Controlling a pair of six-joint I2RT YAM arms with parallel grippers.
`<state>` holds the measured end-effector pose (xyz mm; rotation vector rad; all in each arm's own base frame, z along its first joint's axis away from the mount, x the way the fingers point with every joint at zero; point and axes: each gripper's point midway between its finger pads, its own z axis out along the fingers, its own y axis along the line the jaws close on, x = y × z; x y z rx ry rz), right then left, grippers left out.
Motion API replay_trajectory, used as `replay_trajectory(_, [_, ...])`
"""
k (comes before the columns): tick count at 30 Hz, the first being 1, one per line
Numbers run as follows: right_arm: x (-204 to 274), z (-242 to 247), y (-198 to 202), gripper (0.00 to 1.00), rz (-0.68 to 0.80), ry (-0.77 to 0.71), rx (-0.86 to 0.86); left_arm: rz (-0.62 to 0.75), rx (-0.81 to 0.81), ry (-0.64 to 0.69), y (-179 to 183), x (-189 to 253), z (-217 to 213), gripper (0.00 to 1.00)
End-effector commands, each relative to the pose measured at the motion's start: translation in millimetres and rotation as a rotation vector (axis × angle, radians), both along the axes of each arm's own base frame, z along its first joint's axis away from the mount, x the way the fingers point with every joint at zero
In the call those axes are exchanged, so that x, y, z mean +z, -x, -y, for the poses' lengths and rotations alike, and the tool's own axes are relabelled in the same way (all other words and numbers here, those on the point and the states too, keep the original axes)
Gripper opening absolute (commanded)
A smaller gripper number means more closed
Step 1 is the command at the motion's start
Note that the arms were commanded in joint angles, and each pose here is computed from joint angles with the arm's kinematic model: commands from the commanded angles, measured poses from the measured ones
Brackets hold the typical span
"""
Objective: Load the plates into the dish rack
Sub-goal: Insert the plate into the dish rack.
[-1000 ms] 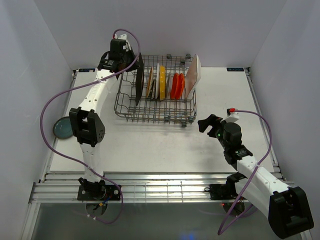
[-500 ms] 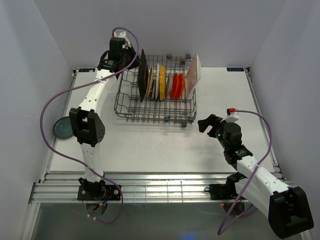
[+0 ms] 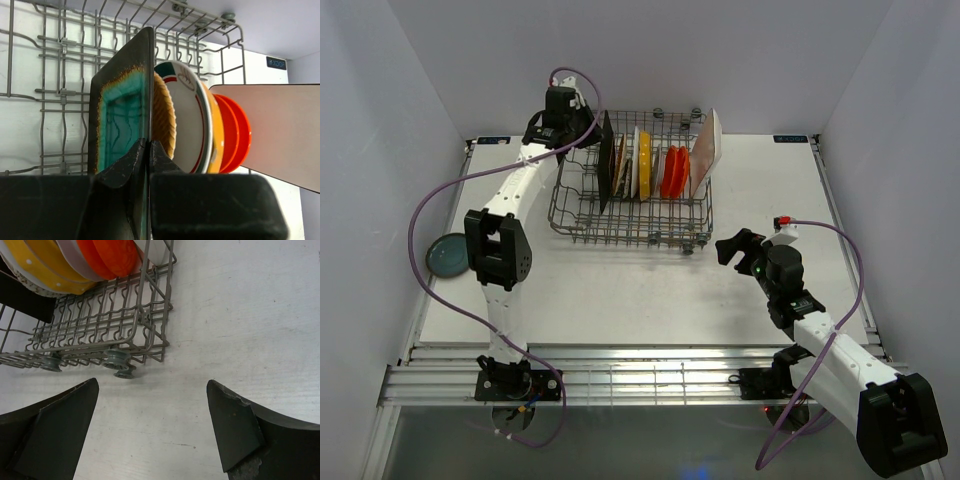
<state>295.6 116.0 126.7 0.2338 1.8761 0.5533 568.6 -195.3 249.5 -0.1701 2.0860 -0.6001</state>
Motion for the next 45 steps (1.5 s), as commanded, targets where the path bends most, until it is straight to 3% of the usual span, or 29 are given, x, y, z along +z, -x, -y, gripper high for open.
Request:
replay_trajectory(1, [24,-2,-8,0.94,0.079,-0.013,0.003,0.232,0.001,0.085,-8,82,0,0.00])
replay_trajectory(23, [24,-3,-8,0.94,0.075,-0.015,0.008,0.182,-0.021,0.124,-16,53,1,0.00])
replay_trajectory(33, [23,-4,-9,0.94,0.071,-0.014,0.010,0.193,-0.049,0.146,-10,64,6,0.16])
replay_trajectory(36, [24,-4,-9,0.94,0.072,-0.013,0.012,0.196,-0.056,0.146,-8,67,6,0.29])
replay_trajectory(45, [24,-4,-9,0.94,0.074,-0.014,0.012,0.195,-0.062,0.147,-4,67,6,0.33])
